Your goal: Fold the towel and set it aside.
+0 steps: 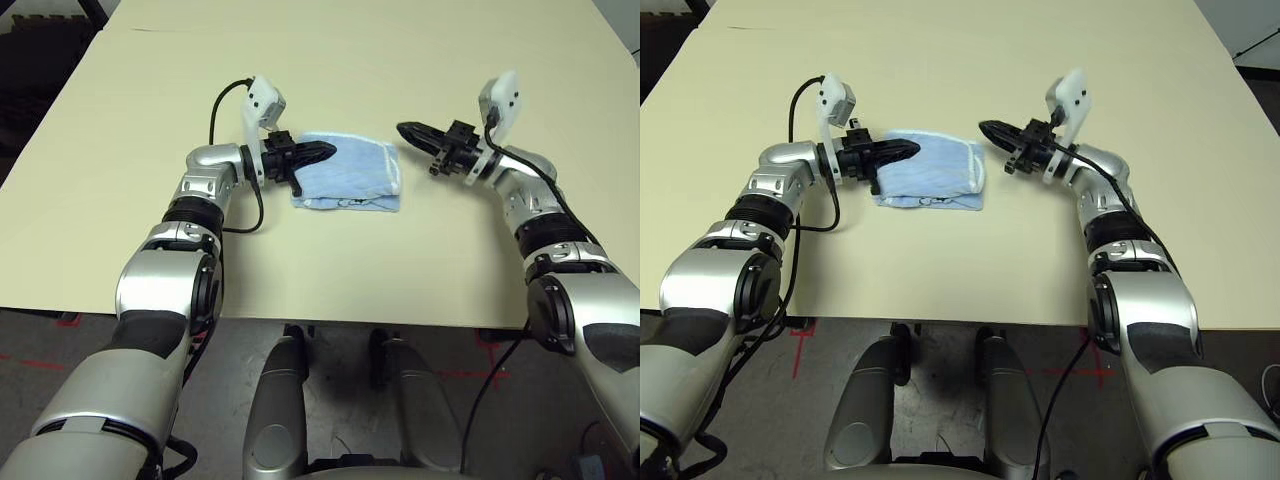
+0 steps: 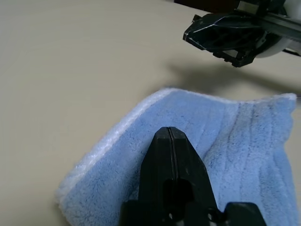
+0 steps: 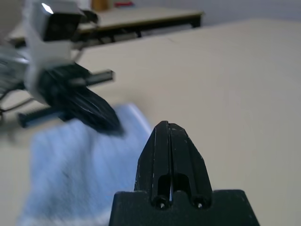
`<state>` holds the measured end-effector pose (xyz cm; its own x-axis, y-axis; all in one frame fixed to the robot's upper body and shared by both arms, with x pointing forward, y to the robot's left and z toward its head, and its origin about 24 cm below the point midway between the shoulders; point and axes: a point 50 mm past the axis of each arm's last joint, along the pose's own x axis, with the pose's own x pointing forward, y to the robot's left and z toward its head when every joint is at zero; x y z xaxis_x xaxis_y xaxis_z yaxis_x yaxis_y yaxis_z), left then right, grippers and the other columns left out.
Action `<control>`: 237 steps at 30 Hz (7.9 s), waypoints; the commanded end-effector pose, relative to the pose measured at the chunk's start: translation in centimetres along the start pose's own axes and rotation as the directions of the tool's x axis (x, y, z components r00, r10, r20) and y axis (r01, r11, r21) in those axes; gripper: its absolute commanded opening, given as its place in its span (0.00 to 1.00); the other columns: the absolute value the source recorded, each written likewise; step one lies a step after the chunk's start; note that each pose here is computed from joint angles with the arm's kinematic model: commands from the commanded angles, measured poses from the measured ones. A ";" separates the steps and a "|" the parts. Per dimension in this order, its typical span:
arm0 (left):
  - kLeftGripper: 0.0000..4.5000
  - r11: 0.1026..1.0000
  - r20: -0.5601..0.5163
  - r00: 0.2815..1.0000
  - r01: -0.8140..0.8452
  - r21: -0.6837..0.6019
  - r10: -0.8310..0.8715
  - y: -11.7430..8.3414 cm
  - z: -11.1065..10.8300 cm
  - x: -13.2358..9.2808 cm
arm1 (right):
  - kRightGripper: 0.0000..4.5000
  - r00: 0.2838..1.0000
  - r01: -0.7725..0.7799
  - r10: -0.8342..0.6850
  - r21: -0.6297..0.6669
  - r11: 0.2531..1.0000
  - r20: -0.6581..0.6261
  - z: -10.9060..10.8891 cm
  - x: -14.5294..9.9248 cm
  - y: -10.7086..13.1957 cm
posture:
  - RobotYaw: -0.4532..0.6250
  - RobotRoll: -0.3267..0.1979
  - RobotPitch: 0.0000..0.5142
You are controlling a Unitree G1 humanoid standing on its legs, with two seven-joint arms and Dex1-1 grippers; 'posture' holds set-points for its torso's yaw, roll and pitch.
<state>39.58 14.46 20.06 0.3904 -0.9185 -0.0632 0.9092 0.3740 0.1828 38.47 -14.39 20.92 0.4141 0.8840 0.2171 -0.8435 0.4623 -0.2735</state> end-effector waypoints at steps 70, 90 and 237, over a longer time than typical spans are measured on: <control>1.00 0.924 -0.078 0.950 0.312 0.222 -0.302 -2.5 0.2 -6.8 | 0.99 0.955 0.251 0.041 0.875 0.413 -0.293 -1.2 -9.1 2.0 | 0.51 0.62 0.59; 1.00 0.915 -0.078 0.942 0.336 0.224 -0.327 -3.2 0.2 -6.4 | 0.99 0.956 0.201 0.124 0.903 0.381 -0.265 -3.4 -1.7 3.1 | 0.53 0.62 0.57; 1.00 0.343 0.232 0.322 -0.938 -0.054 0.918 3.7 -1.7 -10.1 | 0.99 0.504 0.863 -0.860 0.007 0.506 0.076 -1.6 -7.8 -4.0 | 0.53 0.62 0.52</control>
<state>39.28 24.86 19.65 0.9321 -0.0295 0.3609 0.0147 0.9989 0.0437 39.11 -22.79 19.34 0.9024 0.0708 0.4250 -0.0971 0.9944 0.0406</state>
